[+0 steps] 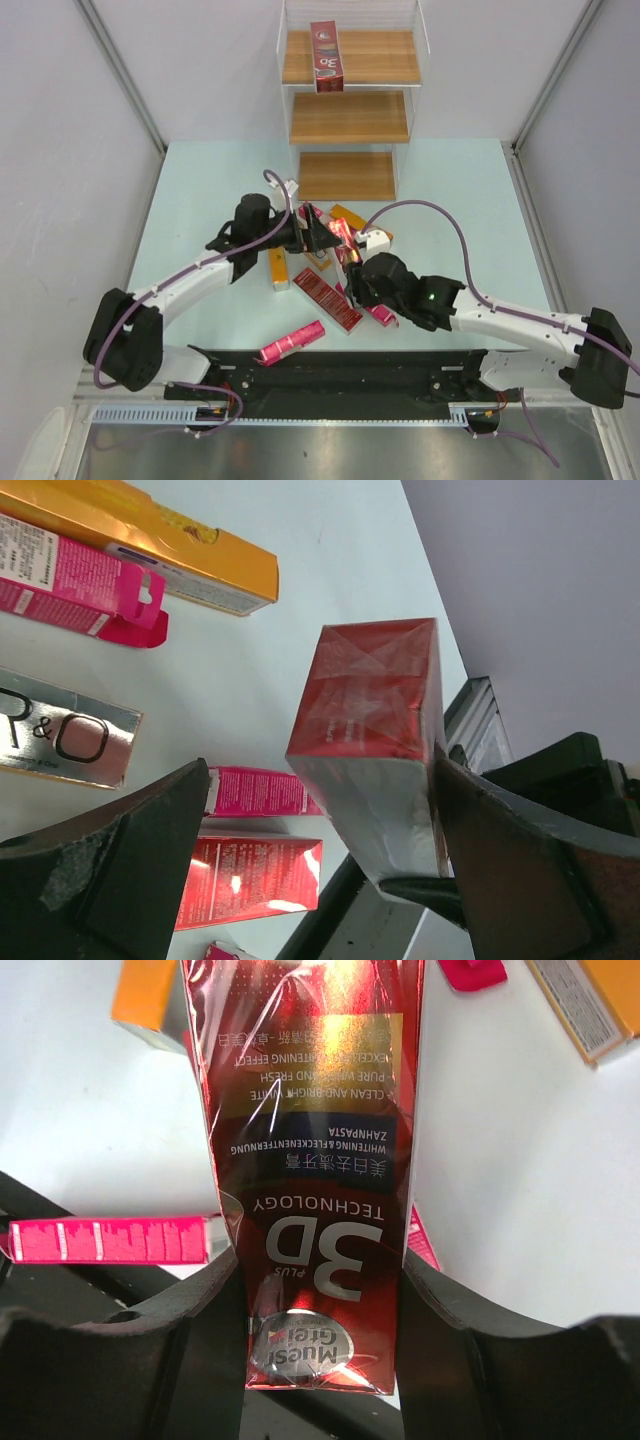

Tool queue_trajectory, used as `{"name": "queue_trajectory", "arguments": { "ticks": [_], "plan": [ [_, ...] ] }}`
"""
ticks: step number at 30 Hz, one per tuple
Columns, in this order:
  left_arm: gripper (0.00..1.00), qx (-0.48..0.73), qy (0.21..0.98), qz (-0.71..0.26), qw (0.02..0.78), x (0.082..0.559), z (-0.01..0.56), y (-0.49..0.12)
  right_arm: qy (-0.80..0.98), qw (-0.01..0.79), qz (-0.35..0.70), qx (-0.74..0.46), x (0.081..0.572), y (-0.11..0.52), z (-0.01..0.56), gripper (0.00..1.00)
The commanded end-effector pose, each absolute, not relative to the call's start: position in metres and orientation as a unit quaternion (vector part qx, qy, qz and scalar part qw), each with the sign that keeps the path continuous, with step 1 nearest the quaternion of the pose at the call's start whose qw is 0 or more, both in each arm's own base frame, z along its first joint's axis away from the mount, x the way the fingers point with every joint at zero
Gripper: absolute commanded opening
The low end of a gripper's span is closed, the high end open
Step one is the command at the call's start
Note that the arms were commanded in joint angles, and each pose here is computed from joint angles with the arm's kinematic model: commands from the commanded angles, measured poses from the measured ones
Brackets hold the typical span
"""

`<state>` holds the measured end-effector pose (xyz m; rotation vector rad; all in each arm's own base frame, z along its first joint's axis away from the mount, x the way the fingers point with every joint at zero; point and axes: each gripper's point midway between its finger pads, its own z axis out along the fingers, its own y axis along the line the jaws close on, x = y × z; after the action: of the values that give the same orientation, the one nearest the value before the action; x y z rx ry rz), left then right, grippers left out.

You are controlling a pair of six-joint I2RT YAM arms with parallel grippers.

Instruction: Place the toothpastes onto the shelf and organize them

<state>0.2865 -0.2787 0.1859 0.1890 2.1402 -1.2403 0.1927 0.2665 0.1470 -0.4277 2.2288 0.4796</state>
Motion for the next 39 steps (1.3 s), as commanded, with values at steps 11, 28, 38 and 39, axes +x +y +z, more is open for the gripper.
{"name": "queue_trajectory", "arguments": {
  "ticks": [11,28,38,39],
  "plan": [
    [0.66,0.096,0.763,-0.554,0.318,0.279,0.218,-0.312,0.853,0.446,0.224,-0.149,0.202,0.3,0.187,0.44],
    [0.44,0.082,0.76,-0.542,0.349,0.292,0.235,-0.3,0.844,0.435,0.28,-0.143,0.203,0.305,0.204,0.92],
    [0.43,0.05,0.741,-0.555,0.375,0.323,0.255,-0.244,0.805,0.42,0.408,-0.095,0.216,0.294,0.257,1.0],
    [0.43,0.053,0.736,-0.559,0.378,0.321,0.261,-0.24,0.801,0.415,0.421,-0.091,0.216,0.293,0.26,1.0]
  ]
}}
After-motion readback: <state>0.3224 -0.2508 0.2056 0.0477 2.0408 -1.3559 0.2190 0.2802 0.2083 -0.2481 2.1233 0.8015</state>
